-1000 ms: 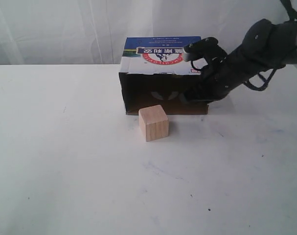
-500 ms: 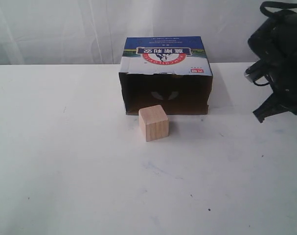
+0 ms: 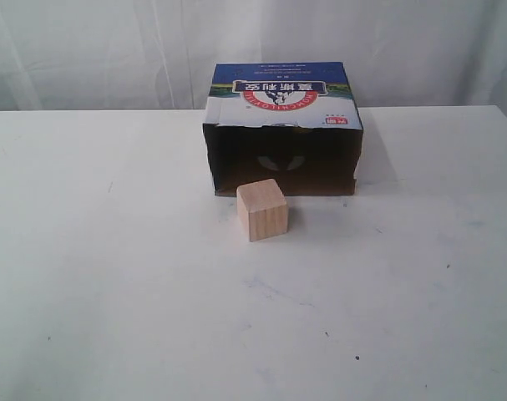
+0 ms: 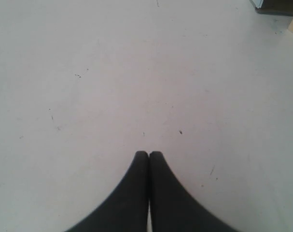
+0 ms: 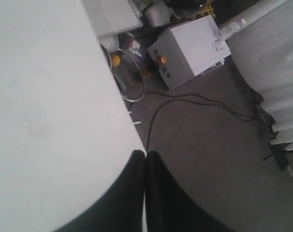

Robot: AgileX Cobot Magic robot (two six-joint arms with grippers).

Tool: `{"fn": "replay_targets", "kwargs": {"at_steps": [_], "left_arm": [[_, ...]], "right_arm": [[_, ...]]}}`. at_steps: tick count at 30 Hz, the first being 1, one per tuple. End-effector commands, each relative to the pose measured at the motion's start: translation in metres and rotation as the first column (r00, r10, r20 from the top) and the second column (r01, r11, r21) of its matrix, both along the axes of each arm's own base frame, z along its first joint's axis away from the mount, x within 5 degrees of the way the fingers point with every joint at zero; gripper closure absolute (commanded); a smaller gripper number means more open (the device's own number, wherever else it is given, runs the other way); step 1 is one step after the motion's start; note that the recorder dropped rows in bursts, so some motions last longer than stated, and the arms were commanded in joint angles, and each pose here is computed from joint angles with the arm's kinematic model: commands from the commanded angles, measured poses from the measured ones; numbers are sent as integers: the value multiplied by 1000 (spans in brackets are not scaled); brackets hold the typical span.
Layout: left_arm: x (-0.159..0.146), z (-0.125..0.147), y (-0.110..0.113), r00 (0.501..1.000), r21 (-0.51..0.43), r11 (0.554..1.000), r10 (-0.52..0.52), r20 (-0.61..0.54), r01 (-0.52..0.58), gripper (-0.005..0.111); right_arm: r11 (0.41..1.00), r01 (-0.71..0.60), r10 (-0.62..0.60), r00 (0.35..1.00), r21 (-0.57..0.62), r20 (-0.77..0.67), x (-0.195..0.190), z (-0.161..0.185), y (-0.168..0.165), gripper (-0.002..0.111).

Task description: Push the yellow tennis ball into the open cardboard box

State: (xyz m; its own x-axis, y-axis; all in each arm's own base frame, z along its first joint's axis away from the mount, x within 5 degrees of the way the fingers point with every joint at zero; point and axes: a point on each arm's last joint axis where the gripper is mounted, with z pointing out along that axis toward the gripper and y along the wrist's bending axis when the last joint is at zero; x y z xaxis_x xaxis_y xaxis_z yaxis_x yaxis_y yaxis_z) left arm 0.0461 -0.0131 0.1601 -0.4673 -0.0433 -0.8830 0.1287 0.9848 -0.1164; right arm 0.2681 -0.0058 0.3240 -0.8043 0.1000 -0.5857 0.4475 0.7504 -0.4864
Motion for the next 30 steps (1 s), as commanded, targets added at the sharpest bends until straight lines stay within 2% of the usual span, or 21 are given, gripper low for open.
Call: {"fn": "replay_targets", "kwargs": {"at_steps": [1, 4, 6, 8, 10, 11, 13, 15, 17, 20, 25, 28, 30], "left_arm": [[-3, -6, -2, 998, -13, 1000, -16, -54, 16, 107], [-3, -6, -2, 998, -13, 1000, -16, -54, 16, 107], [-3, -6, -2, 998, -13, 1000, -16, -54, 16, 107], [-3, -6, -2, 998, -13, 1000, -16, -54, 16, 107], [-3, -6, -2, 998, -13, 1000, -16, -54, 16, 107], [-3, -6, -2, 998, -13, 1000, -16, -54, 16, 107], [-3, -6, -2, 998, -13, 1000, -16, -54, 16, 107], [-3, -6, -2, 998, -13, 1000, -16, -54, 16, 107], [-3, -6, -2, 998, -13, 1000, -16, -54, 16, 107], [-3, -6, -2, 998, -13, 1000, -16, -54, 16, 107], [-3, -6, -2, 998, -13, 1000, -16, -54, 16, 107], [-3, -6, -2, 998, -13, 1000, -16, -54, 16, 107], [-3, -6, -2, 998, -13, 1000, -16, -54, 16, 107]], "right_arm": [[992, 80, -108, 946, 103, 306, -44, 44, -14, 108], [980, -50, -50, 877, 195, 478, -72, 73, -13, 108], [969, -170, 37, 816, 179, 577, -91, 92, -13, 108], [947, -314, 191, 720, 68, 667, -113, 114, -12, 108], [913, -406, 312, 611, -51, 727, -132, 131, -11, 108], [893, -434, 368, 552, -119, 748, -145, 139, -11, 108], [875, -452, 406, 483, -176, 776, -161, 148, -12, 108], [878, -445, 397, 465, -179, 792, -177, 150, -16, 108], [884, -444, 375, 488, -146, 788, -186, 147, -18, 108], [850, -511, 412, 499, -124, 763, -190, 133, -13, 108], [676, -723, 556, 372, -144, 743, -176, 99, 14, 108], [601, -797, 524, 334, -63, 783, -166, 78, 27, 108], [564, -824, 431, 357, 61, 829, -165, 69, 33, 108]]}}
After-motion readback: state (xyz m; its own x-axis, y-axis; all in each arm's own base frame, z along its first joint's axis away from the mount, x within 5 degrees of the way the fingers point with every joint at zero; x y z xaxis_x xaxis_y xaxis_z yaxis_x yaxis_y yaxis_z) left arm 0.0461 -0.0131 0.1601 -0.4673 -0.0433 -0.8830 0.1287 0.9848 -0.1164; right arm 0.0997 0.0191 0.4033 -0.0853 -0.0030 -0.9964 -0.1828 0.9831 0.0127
